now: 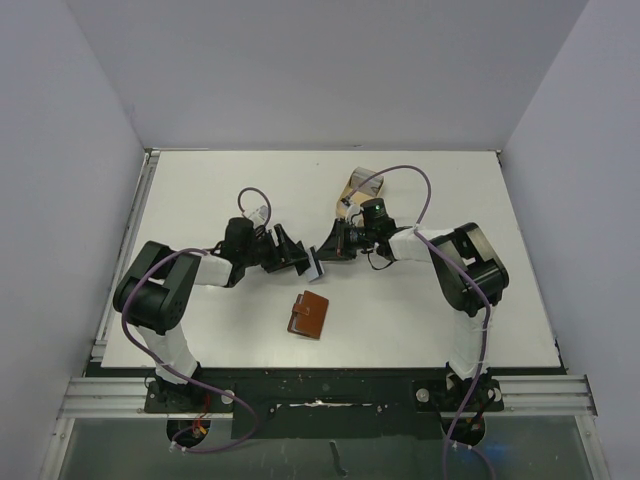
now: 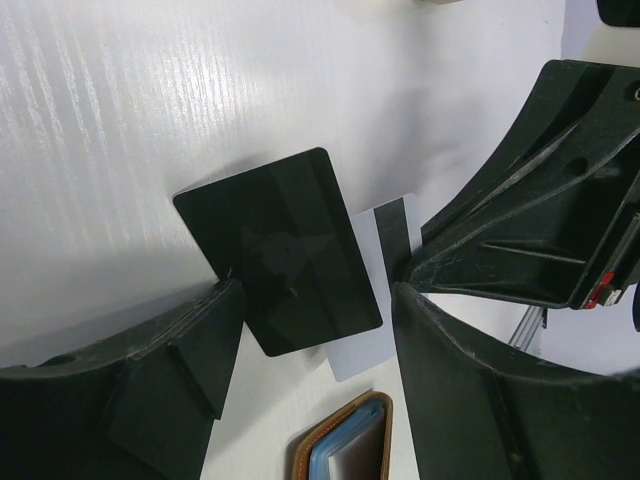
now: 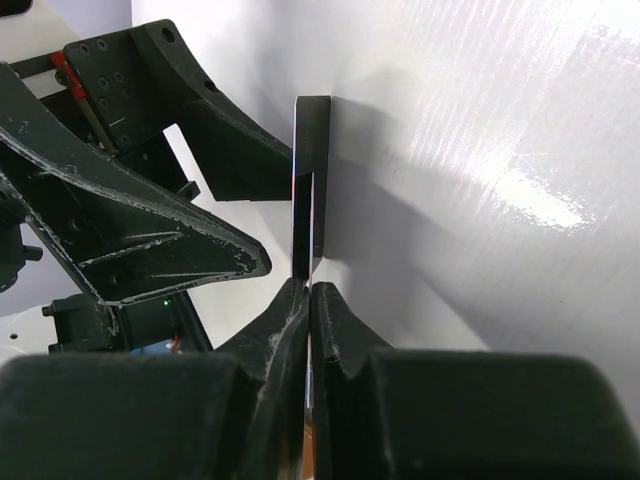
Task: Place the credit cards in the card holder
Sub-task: Pick up the credit card from the center of the board, then adjust the card holder at the center of the board.
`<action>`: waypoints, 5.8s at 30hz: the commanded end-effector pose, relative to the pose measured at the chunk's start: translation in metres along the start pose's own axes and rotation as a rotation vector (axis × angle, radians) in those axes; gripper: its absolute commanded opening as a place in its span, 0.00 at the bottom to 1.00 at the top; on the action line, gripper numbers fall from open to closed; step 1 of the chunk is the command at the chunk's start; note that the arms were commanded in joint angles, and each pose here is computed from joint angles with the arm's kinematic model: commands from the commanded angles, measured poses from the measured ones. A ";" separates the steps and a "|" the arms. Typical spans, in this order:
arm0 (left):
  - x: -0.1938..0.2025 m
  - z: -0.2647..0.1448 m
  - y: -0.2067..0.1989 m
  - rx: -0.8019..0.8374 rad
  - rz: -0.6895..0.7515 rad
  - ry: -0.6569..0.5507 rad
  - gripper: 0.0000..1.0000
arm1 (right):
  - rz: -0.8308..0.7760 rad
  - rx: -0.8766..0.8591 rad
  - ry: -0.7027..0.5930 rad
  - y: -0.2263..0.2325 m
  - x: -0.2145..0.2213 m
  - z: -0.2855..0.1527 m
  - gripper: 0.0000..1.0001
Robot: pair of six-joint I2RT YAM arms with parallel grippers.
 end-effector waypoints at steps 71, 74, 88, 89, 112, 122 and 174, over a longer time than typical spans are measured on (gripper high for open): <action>0.018 -0.031 0.022 -0.161 -0.076 0.071 0.06 | -0.041 -0.091 0.000 0.018 0.001 0.014 0.00; 0.017 -0.030 0.025 -0.183 -0.073 0.079 0.02 | -0.038 -0.082 0.000 0.016 0.000 0.016 0.00; -0.009 -0.071 -0.009 -0.304 -0.001 0.086 0.00 | -0.070 0.056 -0.102 0.042 -0.006 -0.042 0.00; -0.012 -0.078 -0.013 -0.323 0.013 0.092 0.00 | -0.070 0.087 -0.103 0.045 -0.002 -0.046 0.00; 0.078 -0.127 -0.066 -0.125 0.015 0.340 0.00 | 0.040 0.414 -0.197 0.061 0.128 -0.084 0.00; 0.081 -0.117 -0.084 0.087 -0.053 0.297 0.00 | 0.033 0.439 -0.158 0.035 0.142 -0.065 0.00; 0.079 -0.075 -0.115 0.001 0.061 0.261 0.00 | -0.093 0.418 -0.315 0.055 0.133 -0.128 0.00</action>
Point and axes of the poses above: each gripper's point midway between its finger pads, its own z axis out along the fingers, its own y axis along the line the jaws close on, x = y × z, the point moved 8 cm from there along -z, back along the fingers, and after that the axes turned 5 degrees about z, right-handed, at the moved point
